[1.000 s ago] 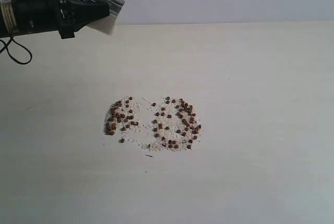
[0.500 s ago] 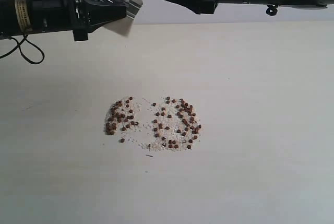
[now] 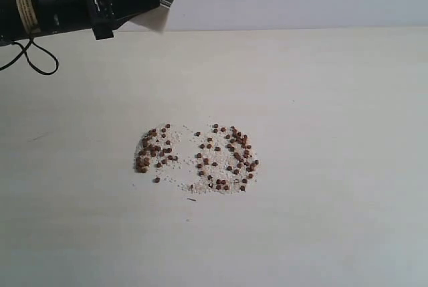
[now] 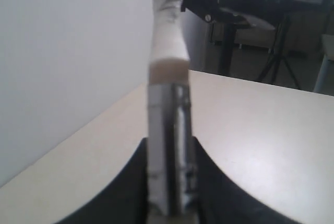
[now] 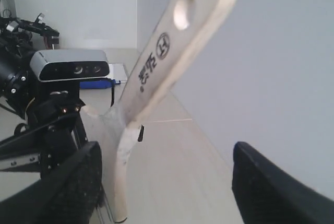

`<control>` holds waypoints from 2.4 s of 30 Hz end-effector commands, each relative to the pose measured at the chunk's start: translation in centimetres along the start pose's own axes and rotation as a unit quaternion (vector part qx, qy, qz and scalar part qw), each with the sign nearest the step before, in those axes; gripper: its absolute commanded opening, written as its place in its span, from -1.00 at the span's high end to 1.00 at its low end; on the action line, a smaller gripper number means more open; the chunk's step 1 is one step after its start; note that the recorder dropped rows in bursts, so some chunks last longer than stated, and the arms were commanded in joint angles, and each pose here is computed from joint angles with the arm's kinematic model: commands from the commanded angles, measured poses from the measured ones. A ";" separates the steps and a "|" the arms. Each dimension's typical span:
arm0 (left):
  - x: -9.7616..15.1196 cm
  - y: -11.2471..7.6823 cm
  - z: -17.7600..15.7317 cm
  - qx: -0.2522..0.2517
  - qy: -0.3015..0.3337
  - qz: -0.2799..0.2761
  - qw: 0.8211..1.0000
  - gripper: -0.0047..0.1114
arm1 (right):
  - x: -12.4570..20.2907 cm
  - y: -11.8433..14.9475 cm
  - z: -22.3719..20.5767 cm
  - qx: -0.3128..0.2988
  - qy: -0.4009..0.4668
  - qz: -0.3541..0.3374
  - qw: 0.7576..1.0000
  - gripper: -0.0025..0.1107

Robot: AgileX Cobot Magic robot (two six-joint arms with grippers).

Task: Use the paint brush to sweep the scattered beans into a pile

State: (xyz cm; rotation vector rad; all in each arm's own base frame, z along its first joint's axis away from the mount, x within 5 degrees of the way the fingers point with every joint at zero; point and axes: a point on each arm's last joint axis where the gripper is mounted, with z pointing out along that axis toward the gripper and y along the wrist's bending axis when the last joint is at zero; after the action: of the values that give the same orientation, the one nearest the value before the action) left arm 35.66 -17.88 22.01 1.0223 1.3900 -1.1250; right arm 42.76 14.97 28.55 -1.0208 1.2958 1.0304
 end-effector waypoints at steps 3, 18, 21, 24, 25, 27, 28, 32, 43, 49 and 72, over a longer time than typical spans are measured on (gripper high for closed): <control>-2.5 0.3 0.2 -0.003 -0.033 0.055 0.998 0.92 | -2.2 0.0 0.1 -0.005 -0.019 0.035 0.999 -0.19; -2.7 1.3 0.2 -0.013 -0.041 0.106 0.993 0.92 | -2.7 1.9 2.5 -0.039 -0.019 0.057 0.997 -0.19; -2.4 2.0 -0.4 -0.023 -0.039 0.106 0.993 0.92 | -3.1 2.1 2.6 -0.041 -0.020 0.058 0.997 -0.19; -1.9 2.7 -1.1 -0.035 -0.037 0.100 0.994 0.92 | -3.7 2.7 2.8 -0.047 -0.023 0.052 0.997 -0.19; -1.9 2.9 -1.4 -0.039 -0.037 0.098 0.994 0.92 | -3.8 2.8 2.9 -0.048 -0.024 0.051 0.997 -0.19; -1.8 3.2 -1.7 -0.045 -0.037 0.090 0.994 0.92 | -4.0 3.1 3.2 -0.053 -0.024 0.049 0.997 -0.19; -1.8 3.2 -1.7 -0.044 -0.036 0.089 0.994 0.92 | -4.0 3.3 3.4 -0.056 -0.024 0.048 0.997 -0.19; -1.8 3.1 -1.7 -0.042 -0.035 0.089 0.995 0.92 | -4.0 3.9 4.2 -0.067 -0.024 0.045 0.996 -0.19; -1.7 2.9 -1.4 -0.035 -0.032 0.088 0.995 0.92 | -3.6 3.8 4.3 -0.067 -0.023 0.041 0.997 -0.19; -2.1 2.8 -1.4 -0.035 -0.034 0.084 0.995 0.92 | -3.2 2.3 2.9 -0.041 -0.020 0.046 0.998 -0.19; -2.0 0.6 0.9 0.015 -0.017 0.090 0.996 0.92 | -4.2 1.3 3.2 -0.045 -0.033 0.038 0.998 -0.19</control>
State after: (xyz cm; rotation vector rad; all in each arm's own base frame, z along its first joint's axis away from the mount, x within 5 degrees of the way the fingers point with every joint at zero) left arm 36.90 -18.38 23.01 1.1271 1.2615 -1.0140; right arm 42.29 18.34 31.56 -1.0089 1.2808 1.1729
